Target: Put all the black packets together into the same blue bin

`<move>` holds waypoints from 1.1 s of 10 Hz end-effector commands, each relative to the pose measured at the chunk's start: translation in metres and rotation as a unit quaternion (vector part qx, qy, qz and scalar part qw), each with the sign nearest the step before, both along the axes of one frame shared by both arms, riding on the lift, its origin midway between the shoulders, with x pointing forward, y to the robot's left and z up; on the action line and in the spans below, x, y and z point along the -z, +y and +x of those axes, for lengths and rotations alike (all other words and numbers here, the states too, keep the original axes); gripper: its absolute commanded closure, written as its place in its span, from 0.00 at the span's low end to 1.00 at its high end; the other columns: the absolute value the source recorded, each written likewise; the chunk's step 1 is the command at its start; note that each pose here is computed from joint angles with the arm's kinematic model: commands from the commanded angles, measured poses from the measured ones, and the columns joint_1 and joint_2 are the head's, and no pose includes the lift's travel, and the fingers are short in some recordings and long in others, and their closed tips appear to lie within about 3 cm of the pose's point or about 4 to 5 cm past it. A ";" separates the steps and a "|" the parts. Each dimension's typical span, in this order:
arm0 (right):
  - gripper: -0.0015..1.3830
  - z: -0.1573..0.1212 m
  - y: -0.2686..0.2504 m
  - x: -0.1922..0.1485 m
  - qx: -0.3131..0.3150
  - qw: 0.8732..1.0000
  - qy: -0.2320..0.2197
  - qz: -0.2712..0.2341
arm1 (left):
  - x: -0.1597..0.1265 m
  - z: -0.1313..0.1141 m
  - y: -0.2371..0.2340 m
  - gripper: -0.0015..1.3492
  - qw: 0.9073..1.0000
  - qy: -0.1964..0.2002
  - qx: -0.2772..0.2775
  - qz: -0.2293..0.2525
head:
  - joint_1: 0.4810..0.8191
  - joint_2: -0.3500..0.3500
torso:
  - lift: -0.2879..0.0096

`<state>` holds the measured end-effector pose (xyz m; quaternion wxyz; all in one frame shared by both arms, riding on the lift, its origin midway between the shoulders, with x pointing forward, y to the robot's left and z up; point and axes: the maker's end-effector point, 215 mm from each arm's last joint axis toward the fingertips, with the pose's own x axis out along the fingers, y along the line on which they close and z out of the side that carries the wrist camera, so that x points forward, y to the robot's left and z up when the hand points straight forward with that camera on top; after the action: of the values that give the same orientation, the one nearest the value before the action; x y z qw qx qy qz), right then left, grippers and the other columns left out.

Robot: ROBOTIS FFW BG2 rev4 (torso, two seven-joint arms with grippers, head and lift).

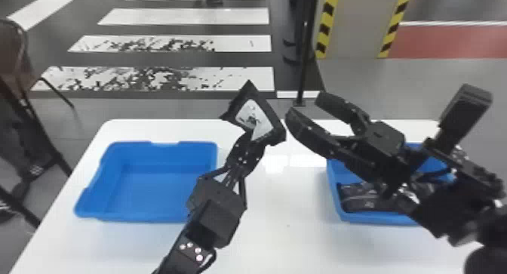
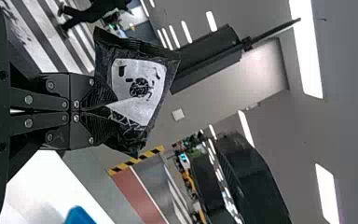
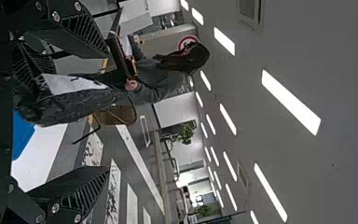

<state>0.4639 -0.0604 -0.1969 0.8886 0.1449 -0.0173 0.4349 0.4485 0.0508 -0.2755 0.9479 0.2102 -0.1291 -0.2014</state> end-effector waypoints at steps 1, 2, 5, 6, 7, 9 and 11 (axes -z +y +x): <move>0.13 0.001 0.013 -0.008 -0.016 1.000 -0.008 -0.001 | -0.005 -0.012 -0.030 0.90 0.999 -0.006 0.036 -0.007 | 0.63 0.49 | 0.60; 0.13 0.004 0.017 -0.007 -0.019 1.000 -0.007 -0.003 | -0.008 -0.016 -0.038 0.90 0.999 -0.009 0.046 -0.008 | 0.63 0.47 | 0.60; 0.18 0.004 0.027 -0.004 -0.033 0.999 -0.005 -0.020 | -0.012 -0.022 -0.050 0.90 0.998 -0.019 0.060 -0.012 | 0.62 0.44 | 0.60; 0.45 0.003 0.030 0.004 -0.040 0.999 0.004 -0.032 | -0.014 -0.023 -0.050 0.90 0.998 -0.021 0.062 -0.012 | 0.62 0.44 | 0.60; 0.81 -0.001 0.033 0.008 -0.045 0.998 0.013 -0.030 | -0.012 -0.022 -0.049 0.90 0.998 -0.020 0.061 -0.012 | 0.63 0.44 | 0.60; 0.80 -0.005 0.037 0.015 -0.050 0.997 0.024 -0.054 | -0.009 -0.020 -0.045 0.90 0.998 -0.016 0.055 -0.012 | 0.63 0.45 | 0.60; 0.80 -0.006 0.038 0.015 -0.048 0.997 0.023 -0.058 | -0.010 -0.020 -0.043 0.90 0.998 -0.018 0.053 -0.014 | 0.63 0.47 | 0.60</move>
<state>0.4579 -0.0230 -0.2123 0.8734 0.1050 0.0350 0.4742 0.4285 0.0074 -0.2661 0.9362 0.1932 -0.1594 -0.2467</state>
